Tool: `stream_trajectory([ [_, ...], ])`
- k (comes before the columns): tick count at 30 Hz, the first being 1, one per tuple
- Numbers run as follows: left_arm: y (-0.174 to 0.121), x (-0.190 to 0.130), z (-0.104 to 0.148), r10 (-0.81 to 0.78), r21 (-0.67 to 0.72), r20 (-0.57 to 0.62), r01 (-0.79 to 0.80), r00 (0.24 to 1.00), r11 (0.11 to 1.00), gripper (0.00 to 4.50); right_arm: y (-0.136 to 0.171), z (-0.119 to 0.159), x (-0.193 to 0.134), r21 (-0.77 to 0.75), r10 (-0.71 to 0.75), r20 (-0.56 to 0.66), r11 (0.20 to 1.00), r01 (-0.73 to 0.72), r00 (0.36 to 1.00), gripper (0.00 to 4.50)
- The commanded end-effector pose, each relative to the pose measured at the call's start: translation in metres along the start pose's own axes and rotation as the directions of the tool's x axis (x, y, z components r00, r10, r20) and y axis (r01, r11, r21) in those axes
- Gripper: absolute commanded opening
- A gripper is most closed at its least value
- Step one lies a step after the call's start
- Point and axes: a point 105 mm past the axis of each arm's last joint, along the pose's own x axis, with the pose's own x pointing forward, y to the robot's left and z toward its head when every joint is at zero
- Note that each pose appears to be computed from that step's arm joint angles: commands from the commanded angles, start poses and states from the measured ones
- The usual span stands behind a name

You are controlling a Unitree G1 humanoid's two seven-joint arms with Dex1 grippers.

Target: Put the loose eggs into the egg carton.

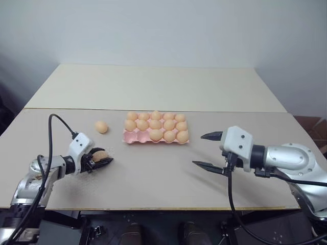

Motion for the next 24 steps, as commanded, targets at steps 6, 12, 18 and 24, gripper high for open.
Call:
stream_trajectory([
  [6, -0.009, 0.002, 0.020, -0.052, 0.047, 0.076, 0.049, 0.996, 0.998, 1.78, -0.004, 0.009, 0.000, -0.052, -0.034, 0.024, 0.998, 0.035, 0.999, 4.50],
  [12, -0.027, 0.012, 0.071, -0.158, 0.085, 0.261, 0.140, 0.952, 0.986, 1.78, -0.007, 0.010, 0.003, -0.056, -0.056, 0.032, 0.997, 0.058, 0.998, 4.50],
  [18, -0.026, 0.053, 0.096, -0.179, 0.074, 0.316, 0.164, 0.932, 0.984, 1.78, -0.005, 0.013, 0.005, -0.065, -0.068, 0.039, 0.995, 0.071, 0.997, 4.50],
  [24, -0.030, 0.086, 0.108, -0.207, 0.105, 0.321, 0.183, 0.924, 0.978, 1.78, -0.006, 0.013, 0.002, -0.064, -0.110, 0.034, 0.992, 0.112, 0.993, 4.50],
])
